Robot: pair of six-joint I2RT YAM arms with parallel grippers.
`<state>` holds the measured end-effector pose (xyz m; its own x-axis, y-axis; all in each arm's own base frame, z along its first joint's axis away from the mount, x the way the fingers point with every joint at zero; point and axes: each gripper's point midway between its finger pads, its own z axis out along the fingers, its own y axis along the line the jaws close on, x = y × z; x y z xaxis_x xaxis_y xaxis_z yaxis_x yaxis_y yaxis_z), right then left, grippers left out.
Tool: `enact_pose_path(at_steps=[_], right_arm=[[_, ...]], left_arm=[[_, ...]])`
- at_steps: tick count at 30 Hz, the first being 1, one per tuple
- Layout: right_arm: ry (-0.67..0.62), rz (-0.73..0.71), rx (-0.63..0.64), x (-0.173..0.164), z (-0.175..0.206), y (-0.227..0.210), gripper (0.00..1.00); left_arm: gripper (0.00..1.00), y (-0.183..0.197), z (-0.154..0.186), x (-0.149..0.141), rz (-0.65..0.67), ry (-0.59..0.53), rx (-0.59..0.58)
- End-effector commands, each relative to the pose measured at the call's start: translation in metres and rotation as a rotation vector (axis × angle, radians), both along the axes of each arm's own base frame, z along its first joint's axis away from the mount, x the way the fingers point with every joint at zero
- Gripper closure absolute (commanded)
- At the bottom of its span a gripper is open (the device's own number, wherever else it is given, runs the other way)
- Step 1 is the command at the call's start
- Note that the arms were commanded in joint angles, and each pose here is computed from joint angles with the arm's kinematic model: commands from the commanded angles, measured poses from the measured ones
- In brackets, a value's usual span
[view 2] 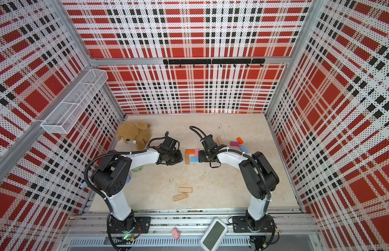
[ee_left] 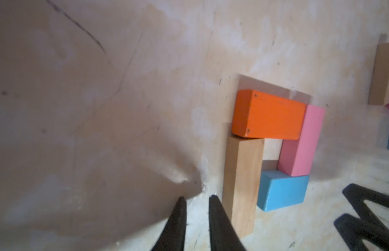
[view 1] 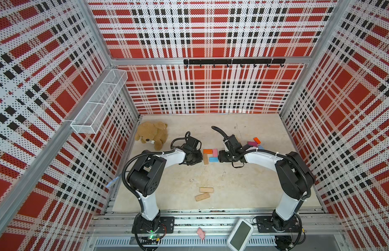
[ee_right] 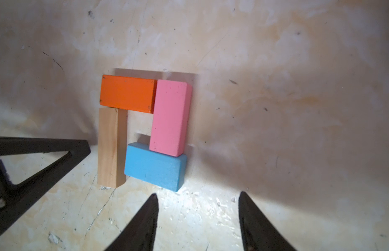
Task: Assemble the letter p with building blocks
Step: Assemble the building block at the center of the board.
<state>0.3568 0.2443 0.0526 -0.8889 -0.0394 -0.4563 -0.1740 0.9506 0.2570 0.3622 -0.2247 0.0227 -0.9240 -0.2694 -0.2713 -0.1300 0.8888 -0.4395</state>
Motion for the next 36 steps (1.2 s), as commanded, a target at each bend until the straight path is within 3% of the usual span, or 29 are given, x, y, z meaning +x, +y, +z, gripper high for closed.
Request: enact_pose_path(at_steps=[1, 20, 26, 36], right_arm=[[-0.049, 0.006, 0.039, 0.004, 0.017, 0.003, 0.37], [-0.039, 0.028, 0.063, 0.003, 0.014, 0.009, 0.29], [0.025, 0.048, 0.144, -0.005, 0.000, 0.024, 0.26], [0.061, 0.045, 0.146, -0.005, -0.011, 0.026, 0.25]], left_arm=[[0.76, 0.004, -0.014, 0.000, -0.010, 0.030, 0.026], [0.76, -0.002, -0.024, 0.008, -0.036, 0.072, 0.006], [0.77, 0.000, -0.024, 0.000, -0.014, 0.088, 0.008], [0.78, 0.007, -0.019, -0.008, 0.008, 0.094, 0.046]])
